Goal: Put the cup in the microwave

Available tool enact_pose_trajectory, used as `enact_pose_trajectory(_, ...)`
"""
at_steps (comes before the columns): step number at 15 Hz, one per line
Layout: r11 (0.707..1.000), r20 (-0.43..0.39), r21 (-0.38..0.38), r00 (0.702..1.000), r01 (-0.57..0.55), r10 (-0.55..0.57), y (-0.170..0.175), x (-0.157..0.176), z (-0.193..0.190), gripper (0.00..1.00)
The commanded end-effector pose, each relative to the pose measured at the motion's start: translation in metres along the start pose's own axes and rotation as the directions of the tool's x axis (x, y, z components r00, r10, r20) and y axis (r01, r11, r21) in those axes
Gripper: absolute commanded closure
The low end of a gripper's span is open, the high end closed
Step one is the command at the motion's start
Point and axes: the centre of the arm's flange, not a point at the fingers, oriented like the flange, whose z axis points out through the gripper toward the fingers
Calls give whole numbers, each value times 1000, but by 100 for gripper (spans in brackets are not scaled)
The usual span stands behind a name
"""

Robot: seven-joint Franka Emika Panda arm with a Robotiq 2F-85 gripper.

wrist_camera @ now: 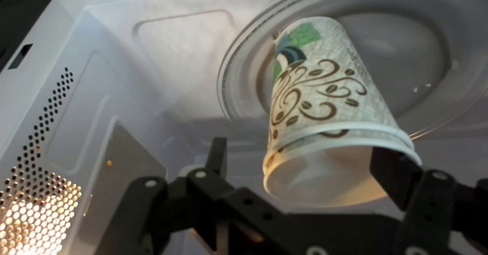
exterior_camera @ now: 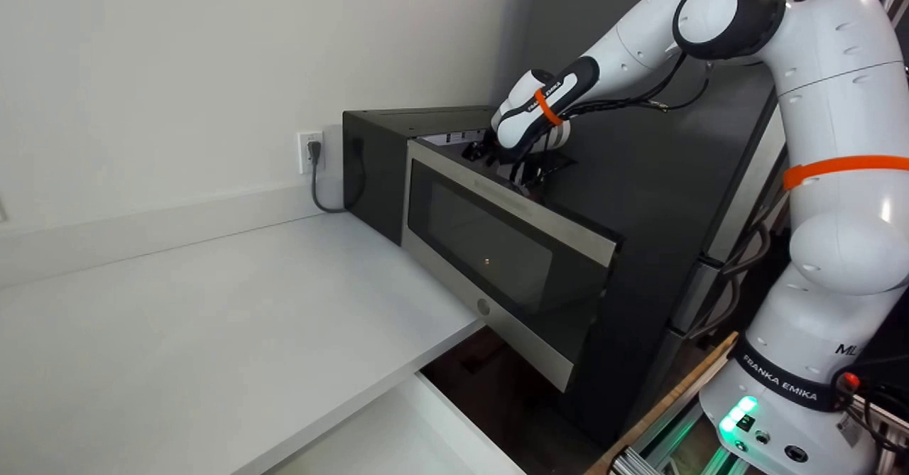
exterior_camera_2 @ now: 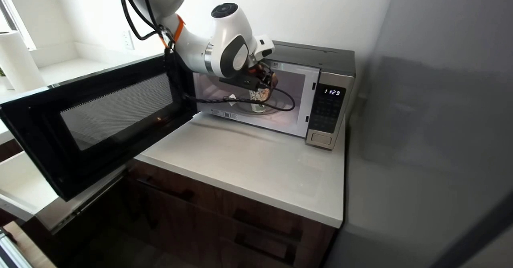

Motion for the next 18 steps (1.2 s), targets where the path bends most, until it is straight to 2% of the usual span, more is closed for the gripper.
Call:
enact_pose_trajectory(1,1000,-50,6,999,7,-7,4,2,-6,0)
enact_pose_trajectory(7,1000,-187,-21,982,7,-11,18,1,-19,0)
enact_pose_trajectory(14,999,-229,35,973,12,-4,14,-8,-28,0)
enact_pose_trajectory(18,997,-250,15,966,73,-67,9,-19,-35,0)
